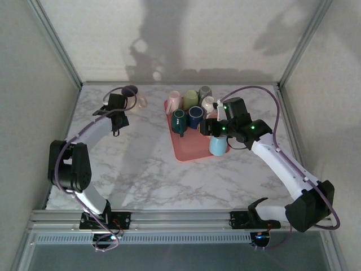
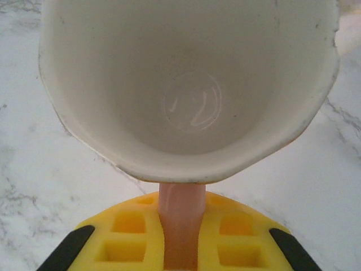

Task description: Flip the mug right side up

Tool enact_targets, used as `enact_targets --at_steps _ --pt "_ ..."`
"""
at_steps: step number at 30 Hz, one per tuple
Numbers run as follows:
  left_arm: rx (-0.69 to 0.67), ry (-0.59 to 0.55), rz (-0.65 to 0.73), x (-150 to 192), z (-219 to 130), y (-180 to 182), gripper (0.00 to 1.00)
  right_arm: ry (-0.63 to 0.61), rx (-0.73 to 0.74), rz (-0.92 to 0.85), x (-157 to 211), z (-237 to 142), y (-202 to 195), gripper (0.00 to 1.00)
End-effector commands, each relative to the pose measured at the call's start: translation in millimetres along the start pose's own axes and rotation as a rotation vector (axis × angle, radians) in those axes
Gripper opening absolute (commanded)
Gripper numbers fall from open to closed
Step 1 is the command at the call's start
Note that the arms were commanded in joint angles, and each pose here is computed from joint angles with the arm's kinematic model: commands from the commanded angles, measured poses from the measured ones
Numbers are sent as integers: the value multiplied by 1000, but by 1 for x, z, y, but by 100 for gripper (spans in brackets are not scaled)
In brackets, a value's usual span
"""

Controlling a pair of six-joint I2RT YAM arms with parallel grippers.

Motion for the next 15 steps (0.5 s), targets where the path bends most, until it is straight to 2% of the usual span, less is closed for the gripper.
enact_targets --at_steps 1,9,15 --pt "15 -140 -17 -42 -4 -6 0 -15 -7 -8 -6 -2 3 58" --pt "-23 -120 -11 -39 17 -7 0 -15 -9 -8 -7 0 3 59" --pt "-1 -112 -5 -35 19 -9 10 -18 -6 -10 -7 1 3 60"
Point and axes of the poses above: each hand's point on the last joint's axis, 136 mm out from that joint toward the fingers, its own z axis out along the fingers, its own y axis along the line the jaws close on, x = y × z, the point moved 8 cm from there along -z, back along the fingers, and after that the axes turned 7 degrees about z, right-handed, at the moved point
